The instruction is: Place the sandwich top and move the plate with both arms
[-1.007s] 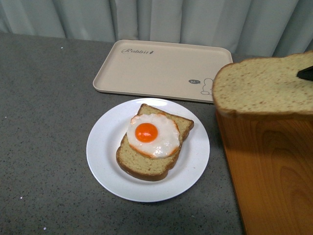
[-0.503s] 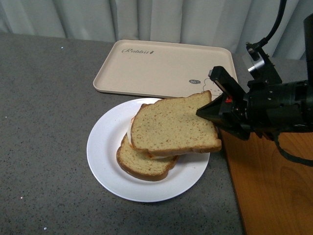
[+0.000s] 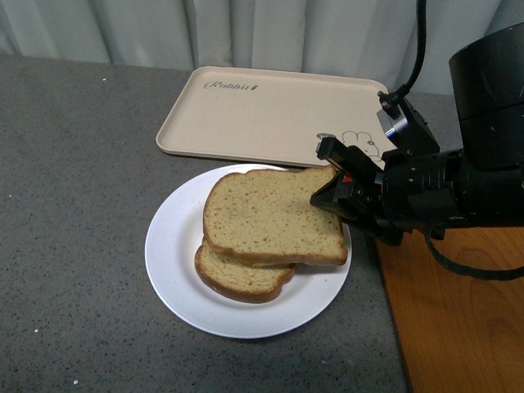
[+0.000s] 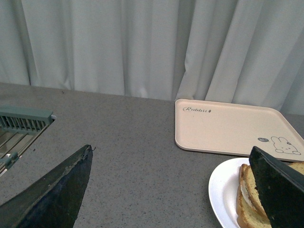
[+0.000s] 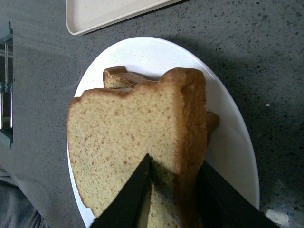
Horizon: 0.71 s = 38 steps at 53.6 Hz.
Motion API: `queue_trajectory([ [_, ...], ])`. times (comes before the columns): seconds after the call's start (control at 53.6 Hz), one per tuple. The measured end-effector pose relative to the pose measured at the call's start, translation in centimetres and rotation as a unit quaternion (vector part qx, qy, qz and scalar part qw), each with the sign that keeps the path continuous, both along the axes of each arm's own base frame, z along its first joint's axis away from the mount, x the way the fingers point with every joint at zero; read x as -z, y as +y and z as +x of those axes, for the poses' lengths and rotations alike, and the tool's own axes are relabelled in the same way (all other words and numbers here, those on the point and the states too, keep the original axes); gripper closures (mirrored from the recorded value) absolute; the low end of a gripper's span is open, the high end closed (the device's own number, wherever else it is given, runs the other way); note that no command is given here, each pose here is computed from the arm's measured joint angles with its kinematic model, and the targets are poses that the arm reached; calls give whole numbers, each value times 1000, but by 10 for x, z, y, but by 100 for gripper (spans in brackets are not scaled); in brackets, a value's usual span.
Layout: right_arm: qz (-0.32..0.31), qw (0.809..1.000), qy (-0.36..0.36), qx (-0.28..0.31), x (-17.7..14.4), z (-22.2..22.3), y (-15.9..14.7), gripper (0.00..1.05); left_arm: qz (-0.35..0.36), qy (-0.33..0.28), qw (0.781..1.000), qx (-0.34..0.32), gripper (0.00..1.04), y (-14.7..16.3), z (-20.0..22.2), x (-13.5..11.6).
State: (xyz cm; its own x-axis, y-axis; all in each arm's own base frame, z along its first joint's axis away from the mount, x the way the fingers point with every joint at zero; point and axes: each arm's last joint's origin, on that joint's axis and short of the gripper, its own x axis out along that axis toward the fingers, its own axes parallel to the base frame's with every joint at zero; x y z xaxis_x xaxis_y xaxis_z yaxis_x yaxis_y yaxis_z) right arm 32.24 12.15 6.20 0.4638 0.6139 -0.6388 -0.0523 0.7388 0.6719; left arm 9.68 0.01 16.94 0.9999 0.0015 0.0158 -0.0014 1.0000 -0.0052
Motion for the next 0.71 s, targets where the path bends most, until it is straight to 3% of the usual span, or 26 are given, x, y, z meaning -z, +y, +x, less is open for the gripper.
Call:
queue_trajectory([
  [0.186,-21,1000,-13,12,-17,-14,-19,46,0,0,1000,0,6,0,0,0],
  [0.429,-75,988,-78,107,-66,-35,-70,7,0,0,1000,0,6,0,0,0],
  [0.709,-181,951,-127,214,-99,-83,-117,9,0,0,1000,0,6,0,0,0],
])
